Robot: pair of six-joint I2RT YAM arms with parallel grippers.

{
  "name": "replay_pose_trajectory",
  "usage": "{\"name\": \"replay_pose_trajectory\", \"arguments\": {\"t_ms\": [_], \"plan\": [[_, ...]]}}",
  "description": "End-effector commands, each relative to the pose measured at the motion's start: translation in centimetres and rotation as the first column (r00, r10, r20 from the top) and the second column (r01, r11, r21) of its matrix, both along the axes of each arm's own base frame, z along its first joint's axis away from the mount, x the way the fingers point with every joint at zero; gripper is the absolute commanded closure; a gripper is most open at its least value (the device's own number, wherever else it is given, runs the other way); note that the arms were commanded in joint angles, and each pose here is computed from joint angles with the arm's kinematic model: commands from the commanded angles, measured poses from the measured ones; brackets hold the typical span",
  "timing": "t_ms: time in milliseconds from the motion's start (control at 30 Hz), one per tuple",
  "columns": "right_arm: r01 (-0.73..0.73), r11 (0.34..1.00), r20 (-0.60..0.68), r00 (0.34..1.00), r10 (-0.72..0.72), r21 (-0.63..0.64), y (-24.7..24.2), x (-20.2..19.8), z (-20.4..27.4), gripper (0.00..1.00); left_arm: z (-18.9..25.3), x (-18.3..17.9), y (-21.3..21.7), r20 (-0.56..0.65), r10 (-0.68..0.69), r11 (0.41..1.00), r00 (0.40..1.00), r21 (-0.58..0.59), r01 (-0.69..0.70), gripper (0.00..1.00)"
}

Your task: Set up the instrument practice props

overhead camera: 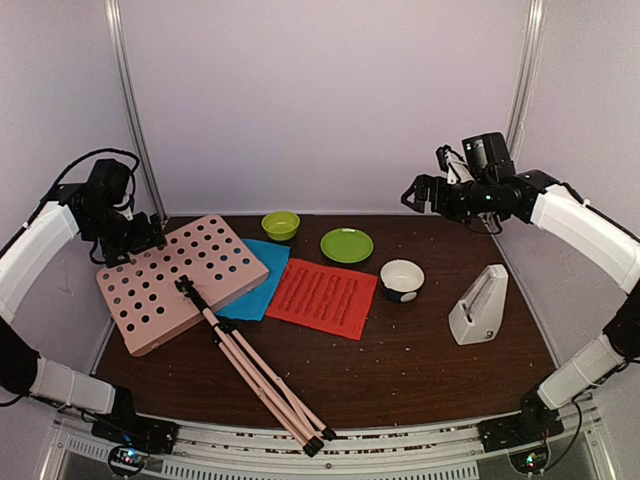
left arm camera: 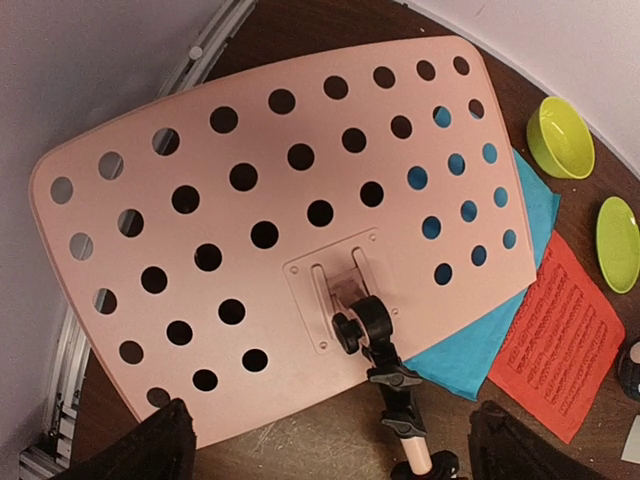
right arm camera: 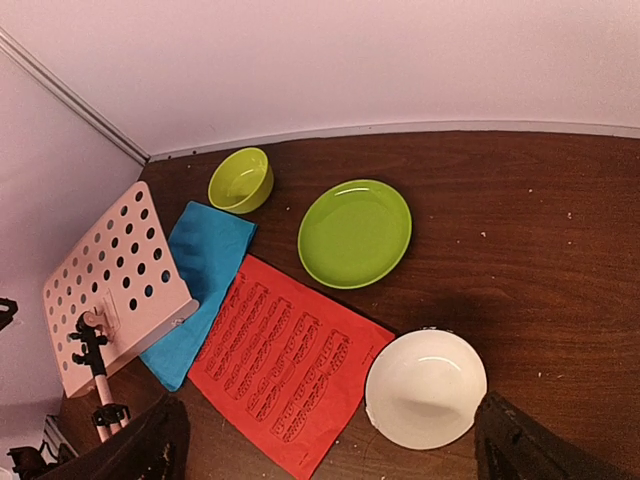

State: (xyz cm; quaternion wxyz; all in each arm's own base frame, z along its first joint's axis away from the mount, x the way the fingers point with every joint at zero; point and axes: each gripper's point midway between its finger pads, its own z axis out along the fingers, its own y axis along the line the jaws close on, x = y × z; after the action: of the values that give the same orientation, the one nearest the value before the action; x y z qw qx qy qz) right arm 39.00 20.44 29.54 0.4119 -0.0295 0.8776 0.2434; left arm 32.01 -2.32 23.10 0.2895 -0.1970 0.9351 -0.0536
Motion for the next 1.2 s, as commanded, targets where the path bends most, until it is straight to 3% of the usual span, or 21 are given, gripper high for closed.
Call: {"name": "replay_pose_trajectory", "arguments": {"t_ms": [0, 300, 567, 1167], "plan": [[-0.080, 0.997, 0.021, 0.997, 0.080, -0.022, 2.3, -1.1, 0.8, 0.00, -1.3, -1.4, -1.0, -0.046, 0.041, 0.995, 0.998, -0.090, -0.045, 0.02], [-0.249, 0.965, -0.059, 0.968, 0.245, -0.081, 10.5, -4.0, -1.8, 0.00, -4.4, -3.1, -1.4, -0.169, 0.176, 0.969, 0.970, -0.143, -0.200, 0.02], [-0.346, 0.936, -0.093, 0.936, 0.340, -0.065, 15.9, -6.0, -3.1, 0.00, -6.1, -1.2, -2.1, -0.255, 0.261, 0.940, 0.931, -0.152, -0.305, 0.03], [-0.337, 0.939, -0.128, 0.936, 0.327, -0.069, 15.8, -7.4, -4.1, 0.00, -10.5, 3.3, -4.7, -0.414, 0.288, 0.917, 0.864, -0.141, -0.374, 0.20]]}}
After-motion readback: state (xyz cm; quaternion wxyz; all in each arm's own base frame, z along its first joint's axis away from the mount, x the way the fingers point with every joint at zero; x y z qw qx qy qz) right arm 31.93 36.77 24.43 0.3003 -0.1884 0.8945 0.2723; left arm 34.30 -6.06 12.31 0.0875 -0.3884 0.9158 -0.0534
